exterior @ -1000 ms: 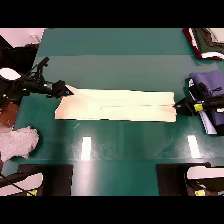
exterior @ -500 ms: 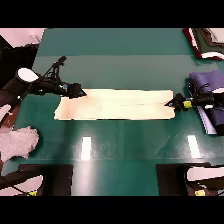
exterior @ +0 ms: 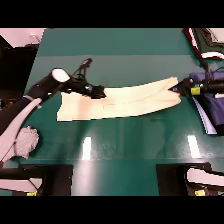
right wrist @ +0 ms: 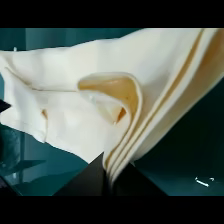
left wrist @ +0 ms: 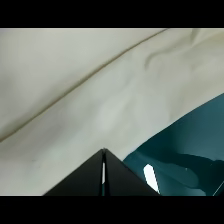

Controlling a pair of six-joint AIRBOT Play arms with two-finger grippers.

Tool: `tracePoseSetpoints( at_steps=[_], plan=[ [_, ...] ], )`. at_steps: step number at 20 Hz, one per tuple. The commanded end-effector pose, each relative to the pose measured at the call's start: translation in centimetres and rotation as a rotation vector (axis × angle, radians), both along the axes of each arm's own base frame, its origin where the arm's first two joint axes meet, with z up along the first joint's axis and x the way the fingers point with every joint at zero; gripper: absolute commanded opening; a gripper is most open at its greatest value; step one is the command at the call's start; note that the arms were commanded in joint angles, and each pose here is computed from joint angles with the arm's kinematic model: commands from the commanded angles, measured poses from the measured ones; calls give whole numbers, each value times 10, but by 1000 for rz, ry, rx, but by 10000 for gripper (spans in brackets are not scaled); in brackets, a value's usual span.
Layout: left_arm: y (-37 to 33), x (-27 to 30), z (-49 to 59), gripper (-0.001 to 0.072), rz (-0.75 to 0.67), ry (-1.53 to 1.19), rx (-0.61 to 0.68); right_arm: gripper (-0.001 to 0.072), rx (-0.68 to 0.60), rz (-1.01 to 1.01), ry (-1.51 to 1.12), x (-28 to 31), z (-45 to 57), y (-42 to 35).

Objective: Fold the shirts.

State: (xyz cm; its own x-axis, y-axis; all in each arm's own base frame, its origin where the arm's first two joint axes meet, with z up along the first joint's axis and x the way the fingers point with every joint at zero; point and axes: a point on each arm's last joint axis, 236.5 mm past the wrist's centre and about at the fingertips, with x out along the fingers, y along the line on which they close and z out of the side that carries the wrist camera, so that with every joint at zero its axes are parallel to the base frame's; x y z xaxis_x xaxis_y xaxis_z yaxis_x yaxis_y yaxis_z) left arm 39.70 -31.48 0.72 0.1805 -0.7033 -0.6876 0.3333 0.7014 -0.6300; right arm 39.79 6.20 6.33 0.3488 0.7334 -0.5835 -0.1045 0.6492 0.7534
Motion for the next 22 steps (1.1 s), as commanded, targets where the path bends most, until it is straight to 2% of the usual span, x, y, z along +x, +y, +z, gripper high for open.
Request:
tracePoseSetpoints(
  at_steps=[1, 4, 7, 15, 18, 22],
  plan=[
    [-47, 8, -27, 24, -54, 33, 0, 16, 0, 91, -113, 2, 69, 33],
    [-69, 10, -53, 24, -84, 85, 8, 16, -13, 168, -221, 7, 117, 70],
    [-72, 16, -65, 24, -56, 105, 10, 16, -17, 260, -299, 3, 146, 108],
    [-59, 21, -68, 23, -64, 94, 46, 16, 10, 464, -342, -6, 159, 189],
    [-30, 32, -43, 23, -56, 59, 68, 16, 20, 522, -360, -8, 161, 215],
    [56, 58, 37, 24, 7, -111, 167, 16, 41, 611, -353, -16, 154, 259]
  ],
)
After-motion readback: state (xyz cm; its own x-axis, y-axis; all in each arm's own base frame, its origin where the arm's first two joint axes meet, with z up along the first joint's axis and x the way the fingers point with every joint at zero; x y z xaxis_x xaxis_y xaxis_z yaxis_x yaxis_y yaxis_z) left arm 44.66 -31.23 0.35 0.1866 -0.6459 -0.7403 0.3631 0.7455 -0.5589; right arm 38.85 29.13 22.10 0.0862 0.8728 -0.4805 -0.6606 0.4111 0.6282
